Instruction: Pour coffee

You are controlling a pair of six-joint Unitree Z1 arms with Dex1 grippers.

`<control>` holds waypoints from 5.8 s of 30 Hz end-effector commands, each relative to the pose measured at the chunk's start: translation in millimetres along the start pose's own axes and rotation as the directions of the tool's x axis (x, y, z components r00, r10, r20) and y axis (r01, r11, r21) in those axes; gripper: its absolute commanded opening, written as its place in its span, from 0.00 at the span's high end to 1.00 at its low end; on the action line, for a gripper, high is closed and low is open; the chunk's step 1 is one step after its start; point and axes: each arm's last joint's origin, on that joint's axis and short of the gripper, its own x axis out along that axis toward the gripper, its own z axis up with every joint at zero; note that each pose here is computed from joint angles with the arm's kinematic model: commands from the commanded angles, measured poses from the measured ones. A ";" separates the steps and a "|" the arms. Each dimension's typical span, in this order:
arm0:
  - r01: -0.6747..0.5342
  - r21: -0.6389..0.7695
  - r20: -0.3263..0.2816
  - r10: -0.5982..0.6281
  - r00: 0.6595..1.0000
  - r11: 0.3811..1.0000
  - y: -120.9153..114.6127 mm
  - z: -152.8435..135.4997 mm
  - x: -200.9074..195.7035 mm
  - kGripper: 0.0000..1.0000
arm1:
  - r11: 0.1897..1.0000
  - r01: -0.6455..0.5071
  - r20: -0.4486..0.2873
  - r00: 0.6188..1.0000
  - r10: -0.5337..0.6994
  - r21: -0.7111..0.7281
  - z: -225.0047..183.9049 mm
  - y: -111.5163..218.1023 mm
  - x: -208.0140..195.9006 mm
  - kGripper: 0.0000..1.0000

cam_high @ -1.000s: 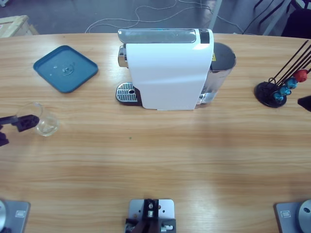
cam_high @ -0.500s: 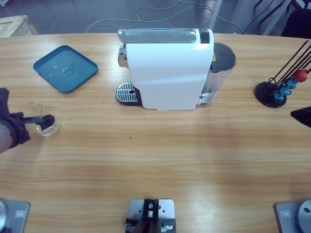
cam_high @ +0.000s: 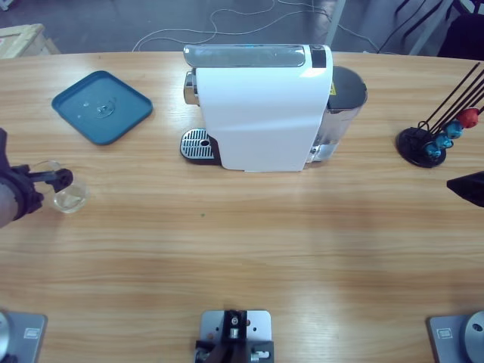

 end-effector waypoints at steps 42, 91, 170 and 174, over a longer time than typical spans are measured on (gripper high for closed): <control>0.074 0.071 -0.002 -0.074 0.997 0.995 -4.2 -8.3 -11.1 1.00 | 0.999 0.052 0.016 0.999 -0.052 0.011 -22.5 -23.0 -9.7 0.00; 0.542 0.662 0.036 -0.745 0.667 0.517 68.9 44.9 -30.6 0.01 | 0.988 0.154 0.097 0.983 -0.154 0.006 -37.2 -69.6 -63.7 0.00; 0.230 0.964 -0.047 -0.773 0.632 0.129 -27.9 21.6 -67.9 0.01 | 0.997 0.050 0.188 0.980 -0.060 0.054 -66.0 -95.0 -76.0 0.00; 0.256 0.963 -0.090 -0.801 0.592 0.081 -21.0 23.0 -71.4 0.01 | 0.997 0.046 0.196 0.979 -0.057 0.058 -68.7 -97.6 -77.1 0.00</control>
